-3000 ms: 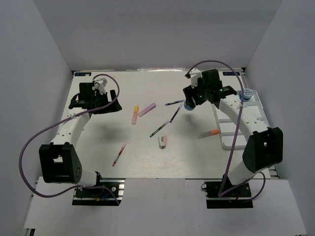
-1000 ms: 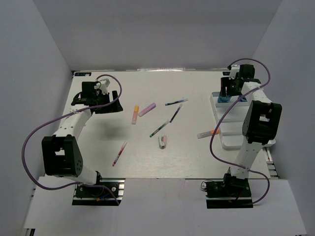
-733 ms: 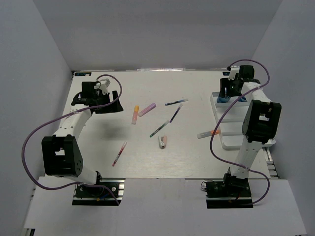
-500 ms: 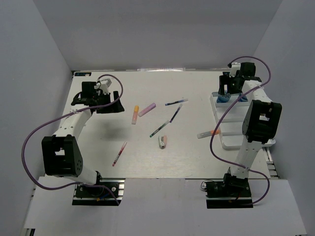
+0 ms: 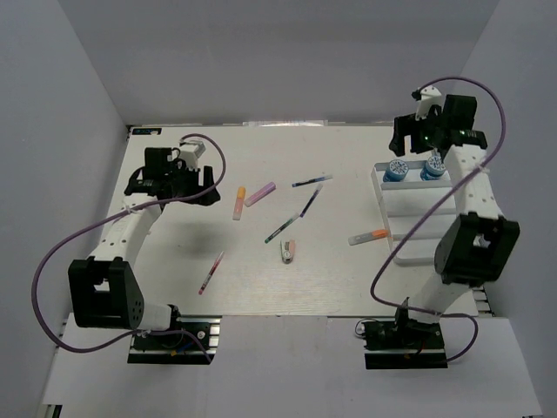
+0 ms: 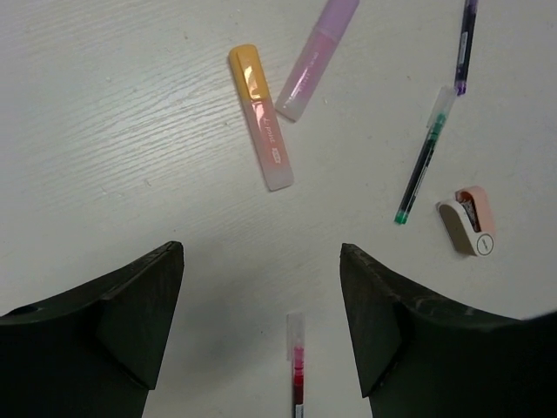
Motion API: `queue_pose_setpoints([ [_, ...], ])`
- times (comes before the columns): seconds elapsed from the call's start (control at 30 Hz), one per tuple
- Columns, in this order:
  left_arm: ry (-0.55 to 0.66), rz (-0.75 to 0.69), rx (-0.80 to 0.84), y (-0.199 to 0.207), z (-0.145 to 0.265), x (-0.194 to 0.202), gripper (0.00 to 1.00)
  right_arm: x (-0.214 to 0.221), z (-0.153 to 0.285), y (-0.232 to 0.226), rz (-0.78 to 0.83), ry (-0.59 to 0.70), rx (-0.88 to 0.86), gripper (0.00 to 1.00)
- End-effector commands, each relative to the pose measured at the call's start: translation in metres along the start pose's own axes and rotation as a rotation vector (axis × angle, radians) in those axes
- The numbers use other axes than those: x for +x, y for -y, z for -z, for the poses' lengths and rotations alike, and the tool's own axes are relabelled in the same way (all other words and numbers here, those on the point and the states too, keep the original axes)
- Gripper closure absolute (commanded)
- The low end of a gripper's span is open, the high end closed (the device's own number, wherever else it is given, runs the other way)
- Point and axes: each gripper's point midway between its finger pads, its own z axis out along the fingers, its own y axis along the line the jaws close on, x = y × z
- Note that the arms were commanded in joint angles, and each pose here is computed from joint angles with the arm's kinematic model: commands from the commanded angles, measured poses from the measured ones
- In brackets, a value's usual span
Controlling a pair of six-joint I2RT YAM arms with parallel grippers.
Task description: Sort the stationery into containers
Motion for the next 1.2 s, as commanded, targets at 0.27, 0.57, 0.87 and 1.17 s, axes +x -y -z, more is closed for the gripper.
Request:
queue_pose_setpoints([
  [0.27,-0.093,-0.102,0.005,0.042,-0.036,0.039,0.19,0.065,0.072,-0.113,0.16,0.019,-0.206,0.15],
  [0.57,-0.167,-0.099,-0.156,0.011,-0.087,0.044,0.25,0.087,0.08,-0.132,0.204,0.015,-0.213,0.16],
  [0.87,-0.208,-0.131,-0.187,0.012,-0.125,0.047,0.27,0.101,0.083,-0.148,0.319,0.042,-0.246,0.18],
  [1.17,-0.274,-0.134,-0.256,0.0,-0.146,0.061,0.44,0.109,0.093,-0.162,0.51,0.132,-0.25,0.18],
])
